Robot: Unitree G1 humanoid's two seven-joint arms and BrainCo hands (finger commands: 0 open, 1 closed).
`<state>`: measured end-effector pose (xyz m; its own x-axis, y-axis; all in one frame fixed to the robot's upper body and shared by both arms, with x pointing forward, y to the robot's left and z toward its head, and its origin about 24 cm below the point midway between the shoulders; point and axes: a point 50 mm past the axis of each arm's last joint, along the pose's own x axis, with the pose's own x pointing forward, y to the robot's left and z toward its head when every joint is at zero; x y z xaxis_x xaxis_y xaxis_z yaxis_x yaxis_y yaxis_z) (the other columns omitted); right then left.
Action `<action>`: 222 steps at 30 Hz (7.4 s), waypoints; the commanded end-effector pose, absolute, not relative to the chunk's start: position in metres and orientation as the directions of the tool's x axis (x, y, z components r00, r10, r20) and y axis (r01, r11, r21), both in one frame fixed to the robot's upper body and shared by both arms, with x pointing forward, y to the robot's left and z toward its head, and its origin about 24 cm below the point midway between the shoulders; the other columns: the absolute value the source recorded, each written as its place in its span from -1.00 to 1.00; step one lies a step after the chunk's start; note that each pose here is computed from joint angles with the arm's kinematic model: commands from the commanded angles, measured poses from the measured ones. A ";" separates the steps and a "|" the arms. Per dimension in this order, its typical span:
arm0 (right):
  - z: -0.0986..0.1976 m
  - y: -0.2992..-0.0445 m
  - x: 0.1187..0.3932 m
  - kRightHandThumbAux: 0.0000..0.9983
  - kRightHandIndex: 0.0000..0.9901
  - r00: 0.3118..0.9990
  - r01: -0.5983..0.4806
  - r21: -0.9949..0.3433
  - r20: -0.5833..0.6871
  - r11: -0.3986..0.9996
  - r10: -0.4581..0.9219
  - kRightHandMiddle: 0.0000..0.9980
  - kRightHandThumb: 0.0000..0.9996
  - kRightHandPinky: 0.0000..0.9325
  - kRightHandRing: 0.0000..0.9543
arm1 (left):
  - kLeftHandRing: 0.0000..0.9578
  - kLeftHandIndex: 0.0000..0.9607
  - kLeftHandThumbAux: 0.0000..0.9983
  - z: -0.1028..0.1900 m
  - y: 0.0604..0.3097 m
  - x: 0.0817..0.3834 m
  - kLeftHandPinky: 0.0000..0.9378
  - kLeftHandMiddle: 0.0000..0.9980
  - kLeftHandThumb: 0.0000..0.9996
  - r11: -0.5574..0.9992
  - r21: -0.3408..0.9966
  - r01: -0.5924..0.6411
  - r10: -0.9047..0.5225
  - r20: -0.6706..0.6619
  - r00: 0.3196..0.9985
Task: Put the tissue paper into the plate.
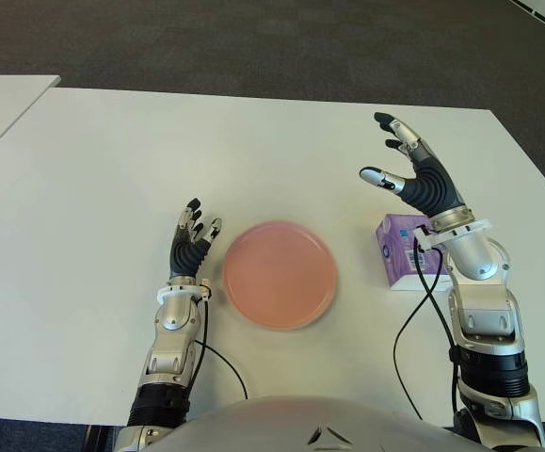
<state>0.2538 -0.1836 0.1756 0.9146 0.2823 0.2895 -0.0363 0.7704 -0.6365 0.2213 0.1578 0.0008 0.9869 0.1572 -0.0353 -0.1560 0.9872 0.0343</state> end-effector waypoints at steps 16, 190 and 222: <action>0.241 -0.214 0.272 -0.31 -1.00 0.944 -0.105 -0.844 0.082 0.526 0.320 -1.00 -0.69 -1.00 -1.00 | -1.00 -0.99 0.17 -0.007 0.155 0.223 -1.00 -1.00 -1.00 0.987 0.032 -0.156 0.158 -0.067 0.985; 0.134 -0.271 0.221 -0.27 -1.00 0.782 -0.387 -0.906 -0.420 -0.170 0.459 -1.00 -0.76 -1.00 -1.00 | -1.00 -1.00 0.20 -0.007 0.167 0.211 -1.00 -1.00 -1.00 0.987 0.089 -0.135 0.141 -0.069 0.988; 0.115 -0.279 0.229 -0.24 -1.00 0.834 -0.400 -0.907 -0.419 -0.131 0.358 -1.00 -0.69 -1.00 -1.00 | -1.00 -1.00 0.20 -0.007 0.171 0.211 -1.00 -1.00 -1.00 0.988 0.078 -0.131 0.139 -0.096 0.986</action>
<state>0.2265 -0.2779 0.1255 0.8286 0.3765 -0.4144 -0.3867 -0.1502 -0.9099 0.2151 0.1689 0.0001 0.9889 0.1409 -0.0478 -0.1372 0.9878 0.0730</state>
